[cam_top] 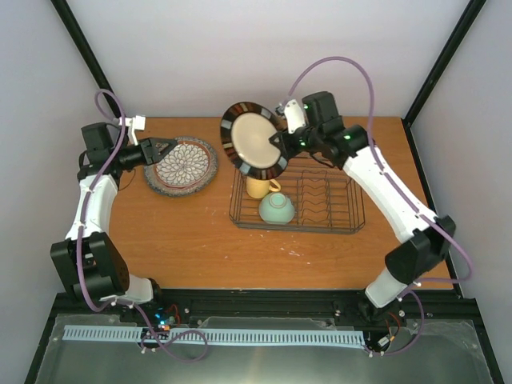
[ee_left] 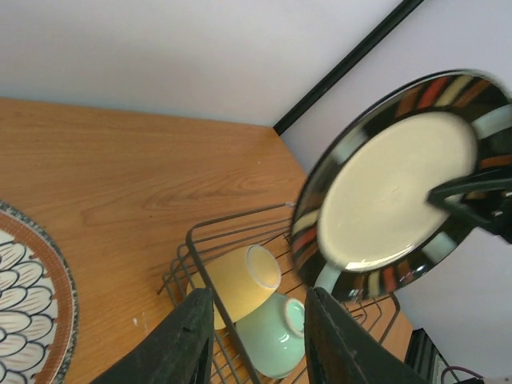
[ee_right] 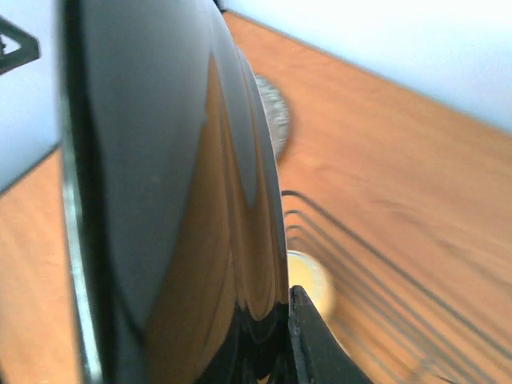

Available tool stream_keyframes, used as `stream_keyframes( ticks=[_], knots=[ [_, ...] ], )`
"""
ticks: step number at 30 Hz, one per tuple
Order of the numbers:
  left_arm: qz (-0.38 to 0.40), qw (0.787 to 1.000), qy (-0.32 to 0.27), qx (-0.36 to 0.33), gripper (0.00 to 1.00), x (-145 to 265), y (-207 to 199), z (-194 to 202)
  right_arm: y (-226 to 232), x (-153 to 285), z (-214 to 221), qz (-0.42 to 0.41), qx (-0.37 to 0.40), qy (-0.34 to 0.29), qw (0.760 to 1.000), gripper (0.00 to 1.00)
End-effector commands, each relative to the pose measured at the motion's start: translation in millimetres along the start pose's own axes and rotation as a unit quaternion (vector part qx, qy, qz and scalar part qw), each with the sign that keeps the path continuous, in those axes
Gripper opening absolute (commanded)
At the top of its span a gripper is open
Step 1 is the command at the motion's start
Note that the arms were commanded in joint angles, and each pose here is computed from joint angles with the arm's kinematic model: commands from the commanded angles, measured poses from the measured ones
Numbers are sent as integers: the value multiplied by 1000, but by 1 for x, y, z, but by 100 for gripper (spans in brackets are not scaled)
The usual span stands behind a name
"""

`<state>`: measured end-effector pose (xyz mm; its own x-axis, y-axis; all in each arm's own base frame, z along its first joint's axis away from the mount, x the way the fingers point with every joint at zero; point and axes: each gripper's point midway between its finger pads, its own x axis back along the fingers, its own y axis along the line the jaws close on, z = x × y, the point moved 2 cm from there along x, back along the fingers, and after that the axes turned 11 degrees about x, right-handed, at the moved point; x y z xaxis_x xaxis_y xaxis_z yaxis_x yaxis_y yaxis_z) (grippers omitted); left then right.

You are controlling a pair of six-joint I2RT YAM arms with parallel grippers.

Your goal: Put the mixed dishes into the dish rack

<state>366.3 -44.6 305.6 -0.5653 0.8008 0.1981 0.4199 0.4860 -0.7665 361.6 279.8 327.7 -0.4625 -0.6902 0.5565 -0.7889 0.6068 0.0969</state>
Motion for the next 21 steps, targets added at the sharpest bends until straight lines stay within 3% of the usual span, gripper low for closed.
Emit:
stream_keyframes(
  ticks=[1, 7, 17, 21],
  knots=[
    [-16, 1000, 0, -24, 31, -2, 6, -7, -19, 104, -64, 149, 123, -117, 974, 3],
    [-14, 1000, 6, -14, 29, -7, 18, -4, -30, 162, -66, 238, 191, -133, 943, 3],
    [-24, 1000, 18, 9, 25, -12, 45, 11, -44, 197, -30, 334, 299, -86, 890, 3],
    [-24, 999, 20, 14, 24, -14, 51, 11, -40, 200, -10, 332, 309, -86, 887, 3]
  ],
)
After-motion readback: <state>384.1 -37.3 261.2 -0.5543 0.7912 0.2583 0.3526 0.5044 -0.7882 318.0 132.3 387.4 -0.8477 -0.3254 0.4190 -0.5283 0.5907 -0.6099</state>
